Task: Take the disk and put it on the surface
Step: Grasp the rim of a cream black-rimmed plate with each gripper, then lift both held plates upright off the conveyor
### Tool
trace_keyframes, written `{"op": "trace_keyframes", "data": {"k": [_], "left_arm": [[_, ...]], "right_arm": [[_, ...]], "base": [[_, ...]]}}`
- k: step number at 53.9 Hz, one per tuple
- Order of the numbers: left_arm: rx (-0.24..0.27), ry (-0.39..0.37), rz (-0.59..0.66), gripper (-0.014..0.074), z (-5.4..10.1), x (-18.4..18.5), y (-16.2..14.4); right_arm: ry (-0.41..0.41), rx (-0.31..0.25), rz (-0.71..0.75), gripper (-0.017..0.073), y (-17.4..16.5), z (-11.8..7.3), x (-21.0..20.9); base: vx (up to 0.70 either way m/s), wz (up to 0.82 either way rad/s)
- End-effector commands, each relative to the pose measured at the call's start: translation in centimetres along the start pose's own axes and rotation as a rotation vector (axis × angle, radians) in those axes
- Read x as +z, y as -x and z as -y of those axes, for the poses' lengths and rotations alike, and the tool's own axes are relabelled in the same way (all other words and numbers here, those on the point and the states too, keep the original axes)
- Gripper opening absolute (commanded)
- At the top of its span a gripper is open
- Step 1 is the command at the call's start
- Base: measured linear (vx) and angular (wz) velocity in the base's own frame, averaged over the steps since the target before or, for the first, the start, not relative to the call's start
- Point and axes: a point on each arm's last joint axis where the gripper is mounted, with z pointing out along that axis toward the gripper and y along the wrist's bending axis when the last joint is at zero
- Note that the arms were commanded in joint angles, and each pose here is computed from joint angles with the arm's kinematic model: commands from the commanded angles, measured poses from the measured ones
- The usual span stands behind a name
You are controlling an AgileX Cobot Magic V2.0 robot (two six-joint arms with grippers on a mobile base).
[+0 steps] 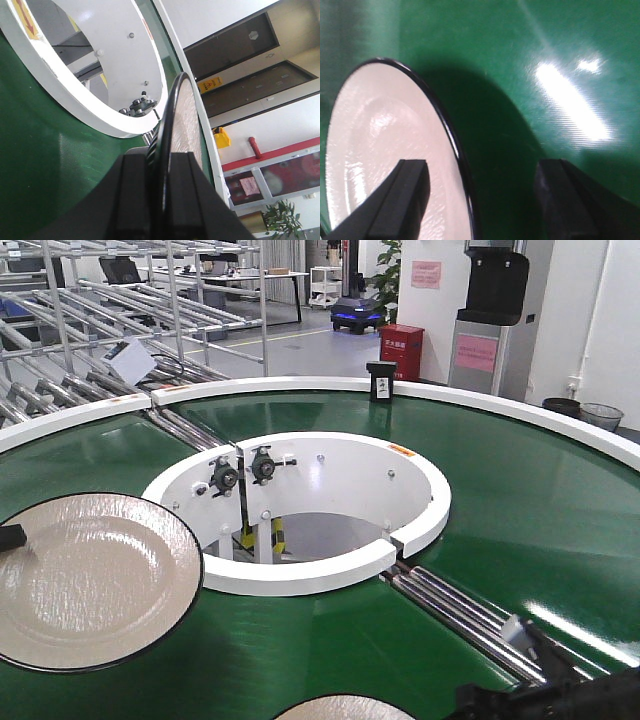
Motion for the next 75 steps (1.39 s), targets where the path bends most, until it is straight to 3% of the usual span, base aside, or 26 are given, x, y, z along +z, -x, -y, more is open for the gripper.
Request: {"op": "trace_keyframes", "data": {"k": [1, 5, 9, 13, 17, 31, 44, 51, 59, 68, 75], "left_arm": [[-0.004, -0.212, 0.081, -0.0006, 4.6, -1.0, 1.0], [-0.005, -0.209, 0.083, -0.0005, 4.5, -1.0, 1.0], [-0.005, -0.206, 0.084, -0.0004, 4.5, -1.0, 1.0], [-0.004, -0.205, 0.082, -0.0004, 4.5, -1.0, 1.0], [-0.003, -0.203, 0.08, -0.0004, 4.5, -1.0, 1.0], [-0.006, -0.167, 0.033, -0.0004, 4.2, -0.9, 0.6], [-0.03, -0.153, -0.049, -0.0004, 4.4, 0.3, -0.6], [0.004, -0.146, -0.126, -0.0004, 5.6, 1.3, -1.9], [0.053, -0.166, -0.199, -0.0004, 7.8, 2.0, -4.3], [0.084, -0.215, -0.225, -0.0004, 10.0, 1.6, -8.0], [0.097, -0.219, -0.194, -0.0004, 10.7, 0.6, -8.9]], "right_arm": [[0.066, -0.036, 0.018, 0.0498, 0.4, -1.9, 0.4], [0.074, -0.055, -0.008, 0.0477, -0.1, -2.6, 1.7], [0.081, -0.07, -0.018, 0.04, -0.5, -3.3, 2.7], [0.076, -0.08, -0.012, 0.0219, -0.6, -3.8, 3.1], [0.074, -0.092, 0.001, -0.0019, -0.5, -3.9, 2.9], [0.152, -0.021, 0.154, -0.0009, 1.2, -4.0, -1.9], [0.354, 0.042, 0.427, -0.0009, 2.1, -4.7, -11.8], [0.428, 0.039, 0.531, -0.0009, 1.4, -5.2, -15.8], [0.437, 0.014, 0.617, -0.0009, 0.3, -5.9, -18.7], [0.445, -0.022, 0.64, -0.0009, -0.4, -6.9, -19.6], [0.455, -0.017, 0.645, -0.0009, -0.6, -7.2, -19.8]], "base": [[0.0, 0.0], [0.0, 0.0], [0.0, 0.0], [0.0, 0.0], [0.0, 0.0], [0.0, 0.0], [0.0, 0.0], [0.0, 0.0], [0.0, 0.0], [0.0, 0.0], [0.0, 0.0]]}}
